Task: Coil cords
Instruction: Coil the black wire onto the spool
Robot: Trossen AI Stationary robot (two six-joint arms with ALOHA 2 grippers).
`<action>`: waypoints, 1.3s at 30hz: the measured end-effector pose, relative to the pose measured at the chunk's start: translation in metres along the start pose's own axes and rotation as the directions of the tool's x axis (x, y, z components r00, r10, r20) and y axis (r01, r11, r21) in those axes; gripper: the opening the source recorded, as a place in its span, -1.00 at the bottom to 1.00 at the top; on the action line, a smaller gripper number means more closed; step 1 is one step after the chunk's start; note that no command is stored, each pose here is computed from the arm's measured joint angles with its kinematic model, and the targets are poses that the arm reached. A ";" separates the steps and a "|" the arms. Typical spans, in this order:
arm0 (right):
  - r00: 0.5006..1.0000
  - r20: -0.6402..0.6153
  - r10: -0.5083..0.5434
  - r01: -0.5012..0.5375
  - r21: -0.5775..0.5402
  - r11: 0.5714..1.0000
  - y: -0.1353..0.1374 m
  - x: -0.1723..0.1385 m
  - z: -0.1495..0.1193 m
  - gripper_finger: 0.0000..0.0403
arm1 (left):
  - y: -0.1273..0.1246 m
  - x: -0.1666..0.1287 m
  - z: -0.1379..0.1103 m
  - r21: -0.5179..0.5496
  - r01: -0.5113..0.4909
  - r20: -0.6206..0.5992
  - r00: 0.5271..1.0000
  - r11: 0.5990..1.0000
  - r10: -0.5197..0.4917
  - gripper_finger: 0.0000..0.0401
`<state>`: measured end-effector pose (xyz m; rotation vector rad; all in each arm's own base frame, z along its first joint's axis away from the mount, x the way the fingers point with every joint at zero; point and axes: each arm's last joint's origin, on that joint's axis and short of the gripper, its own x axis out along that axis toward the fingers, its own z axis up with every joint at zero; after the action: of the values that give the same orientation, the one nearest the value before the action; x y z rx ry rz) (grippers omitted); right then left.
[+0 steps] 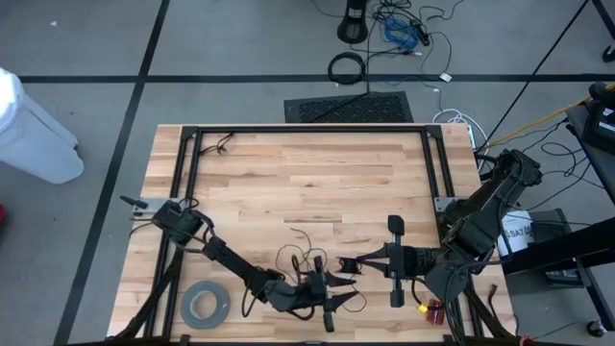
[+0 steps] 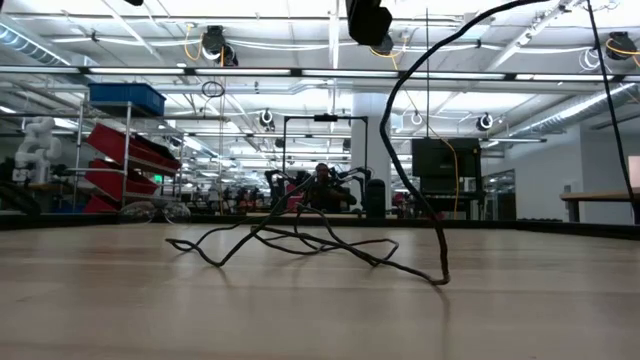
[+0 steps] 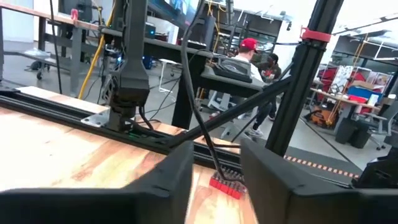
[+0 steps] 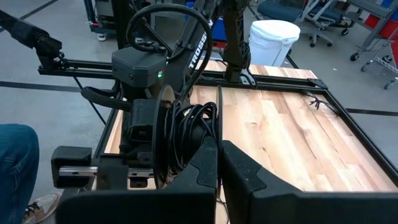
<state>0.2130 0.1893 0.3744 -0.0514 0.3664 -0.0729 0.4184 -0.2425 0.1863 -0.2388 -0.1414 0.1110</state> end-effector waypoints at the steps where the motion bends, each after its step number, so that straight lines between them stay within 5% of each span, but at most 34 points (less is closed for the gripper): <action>1: 1.000 0.000 0.000 0.000 0.000 1.000 0.000 0.000 0.000 -1.00 | 0.000 0.000 0.000 0.000 -0.001 0.000 1.000 1.000 0.001 -0.41; 7: 1.000 -0.004 0.011 -0.010 0.008 1.000 0.001 0.000 0.000 -1.00 | -0.001 -0.005 0.001 0.054 -0.170 0.023 0.985 0.984 0.168 -0.93; 14: 0.999 -0.011 0.053 -0.053 0.005 0.999 0.005 -0.004 -0.002 -1.00 | -0.022 -0.032 0.017 0.261 -0.355 -0.018 0.928 0.898 0.372 -0.96; 27: 0.998 -0.060 0.028 -0.031 -0.046 0.998 0.003 -0.003 -0.008 -1.00 | -0.035 -0.082 0.105 0.257 -0.314 -0.138 0.924 0.914 0.357 -0.97; 39: 0.996 -0.080 0.045 -0.052 -0.083 0.995 0.010 0.004 -0.012 -1.00 | -0.011 -0.092 0.121 0.208 -0.281 -0.315 0.888 0.937 0.336 -0.97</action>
<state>0.2130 0.1980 0.3613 -0.1243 0.4483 -0.0110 0.3103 -0.2370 0.2935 -0.1177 0.2601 0.3953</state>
